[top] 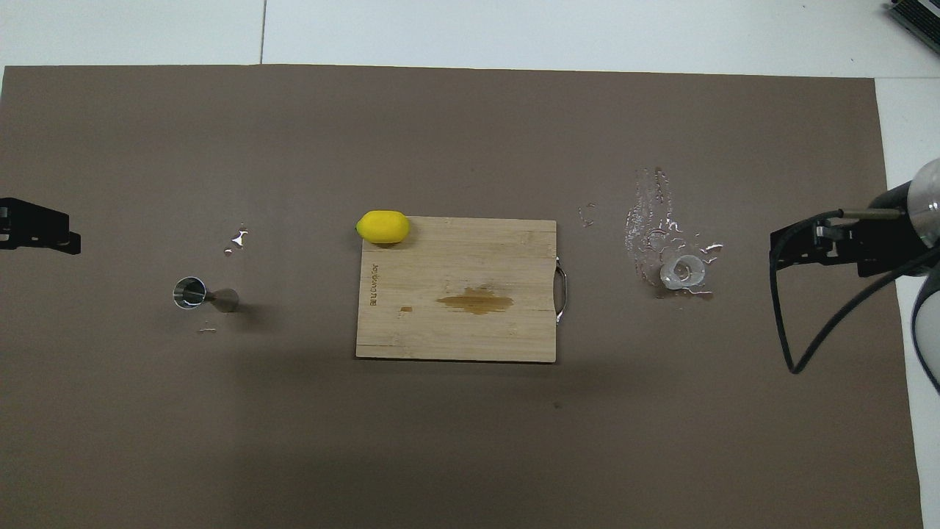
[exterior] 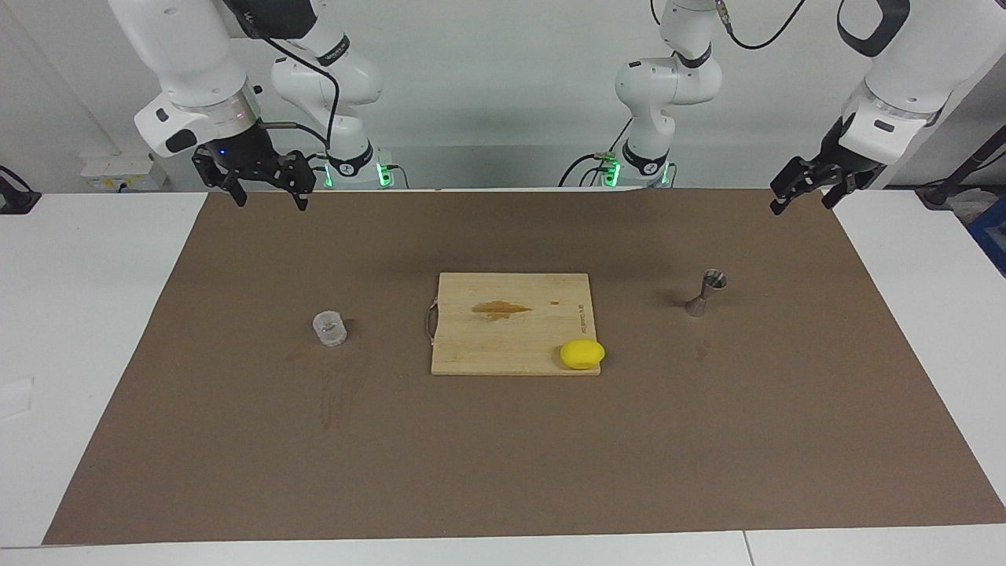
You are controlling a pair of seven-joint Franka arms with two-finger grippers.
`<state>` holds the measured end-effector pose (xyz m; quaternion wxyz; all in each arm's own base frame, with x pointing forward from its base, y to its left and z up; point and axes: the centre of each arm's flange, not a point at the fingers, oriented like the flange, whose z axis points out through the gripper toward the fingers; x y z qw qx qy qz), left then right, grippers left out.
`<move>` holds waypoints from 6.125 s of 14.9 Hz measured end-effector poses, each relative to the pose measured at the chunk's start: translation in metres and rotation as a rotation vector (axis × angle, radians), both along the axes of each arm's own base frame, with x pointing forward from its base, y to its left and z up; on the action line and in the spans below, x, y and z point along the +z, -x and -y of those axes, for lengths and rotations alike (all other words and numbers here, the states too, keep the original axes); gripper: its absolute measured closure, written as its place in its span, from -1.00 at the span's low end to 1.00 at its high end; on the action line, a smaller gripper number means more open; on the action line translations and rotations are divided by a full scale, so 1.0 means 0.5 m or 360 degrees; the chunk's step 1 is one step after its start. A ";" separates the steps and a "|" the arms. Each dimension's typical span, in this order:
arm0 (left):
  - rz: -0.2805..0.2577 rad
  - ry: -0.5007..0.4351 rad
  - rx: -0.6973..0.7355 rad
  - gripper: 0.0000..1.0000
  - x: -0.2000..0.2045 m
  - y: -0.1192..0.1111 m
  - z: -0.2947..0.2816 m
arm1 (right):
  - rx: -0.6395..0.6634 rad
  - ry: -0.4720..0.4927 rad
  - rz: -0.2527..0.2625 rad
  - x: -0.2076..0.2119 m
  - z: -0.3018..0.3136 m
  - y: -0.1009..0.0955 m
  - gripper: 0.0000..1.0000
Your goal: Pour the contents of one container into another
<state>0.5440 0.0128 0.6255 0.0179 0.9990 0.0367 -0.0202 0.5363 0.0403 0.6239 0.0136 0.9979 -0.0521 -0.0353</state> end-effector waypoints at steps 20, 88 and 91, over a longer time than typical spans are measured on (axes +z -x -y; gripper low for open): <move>0.0437 -0.0021 0.0024 -1.00 -0.090 -0.027 -0.007 | 0.0014 0.0000 0.0003 0.002 -0.010 0.002 -1.00; 0.1895 0.1590 -0.1761 -1.00 -0.732 0.129 -0.205 | 0.0039 0.0007 -0.0018 -0.009 -0.027 0.016 -1.00; 0.1903 0.1598 -0.1755 -1.00 -0.731 0.131 -0.208 | 0.0039 0.0007 -0.0018 -0.009 -0.027 0.016 -1.00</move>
